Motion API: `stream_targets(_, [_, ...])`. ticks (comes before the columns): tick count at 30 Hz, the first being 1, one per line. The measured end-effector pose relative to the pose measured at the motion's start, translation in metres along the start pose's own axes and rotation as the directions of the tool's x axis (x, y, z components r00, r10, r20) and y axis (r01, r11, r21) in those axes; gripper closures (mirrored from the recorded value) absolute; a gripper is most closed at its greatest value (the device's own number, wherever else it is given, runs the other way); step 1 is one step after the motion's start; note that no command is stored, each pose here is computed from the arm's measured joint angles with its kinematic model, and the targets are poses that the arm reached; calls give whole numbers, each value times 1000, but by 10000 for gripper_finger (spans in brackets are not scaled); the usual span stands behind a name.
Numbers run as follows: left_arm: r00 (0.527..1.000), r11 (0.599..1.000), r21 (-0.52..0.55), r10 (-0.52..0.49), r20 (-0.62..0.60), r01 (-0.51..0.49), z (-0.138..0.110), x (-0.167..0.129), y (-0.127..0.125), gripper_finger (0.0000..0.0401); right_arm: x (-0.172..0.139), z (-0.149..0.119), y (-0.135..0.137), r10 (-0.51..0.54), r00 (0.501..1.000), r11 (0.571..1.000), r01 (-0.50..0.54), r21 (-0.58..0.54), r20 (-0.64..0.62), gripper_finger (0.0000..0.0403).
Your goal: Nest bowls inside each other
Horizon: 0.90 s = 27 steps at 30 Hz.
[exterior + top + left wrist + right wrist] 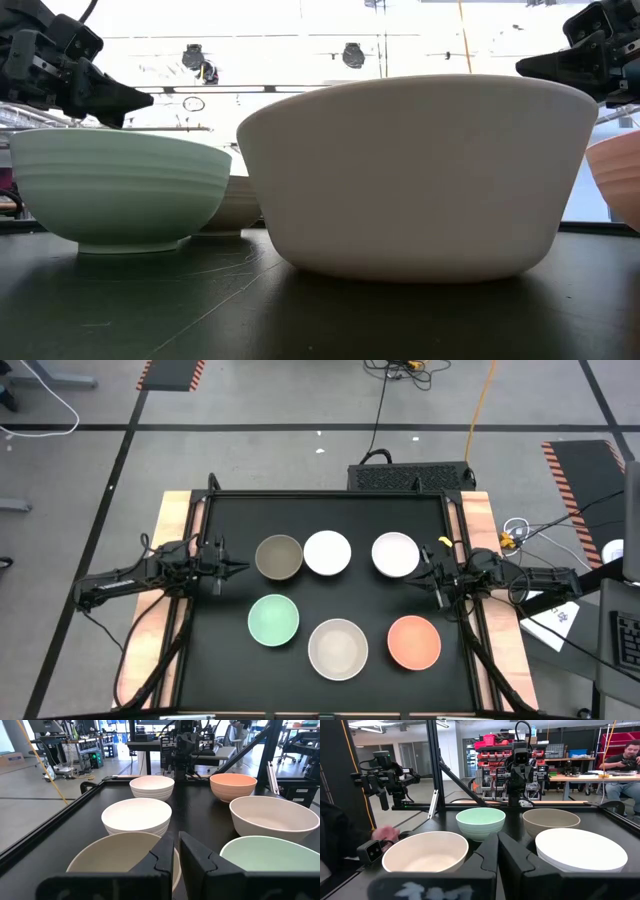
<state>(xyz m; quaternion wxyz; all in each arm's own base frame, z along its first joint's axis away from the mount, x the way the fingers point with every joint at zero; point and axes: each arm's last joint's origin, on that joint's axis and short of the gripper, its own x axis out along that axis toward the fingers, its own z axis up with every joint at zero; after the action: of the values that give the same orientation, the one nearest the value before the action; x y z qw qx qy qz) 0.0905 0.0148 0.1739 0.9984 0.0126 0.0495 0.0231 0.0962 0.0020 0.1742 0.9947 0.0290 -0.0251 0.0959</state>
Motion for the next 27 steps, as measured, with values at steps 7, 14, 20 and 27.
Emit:
stream_targets(7, [1000, 1000, 0, 0, 0, 0, 0, 0, 0, 370, 0, 4, 0, 6, 999, 1000, -6, -10, 42, 403])
stream_targets(14, [1000, 1000, 0, -1, 0, 1, 0, 0, 0, 370, 0, 5, 0, 6, 999, 1000, -5, -12, 47, 403])
stream_targets(20, [1000, 1000, 0, 0, 0, 0, 0, 0, 0, 370, 0, 10, 1, 8, 995, 999, -3, -50, 98, 403])
stream_targets(27, [1000, 998, -62, 0, 3, 0, 0, 0, 0, 370, -1, 12, 1, 10, 993, 1000, -13, 18, 121, 403])
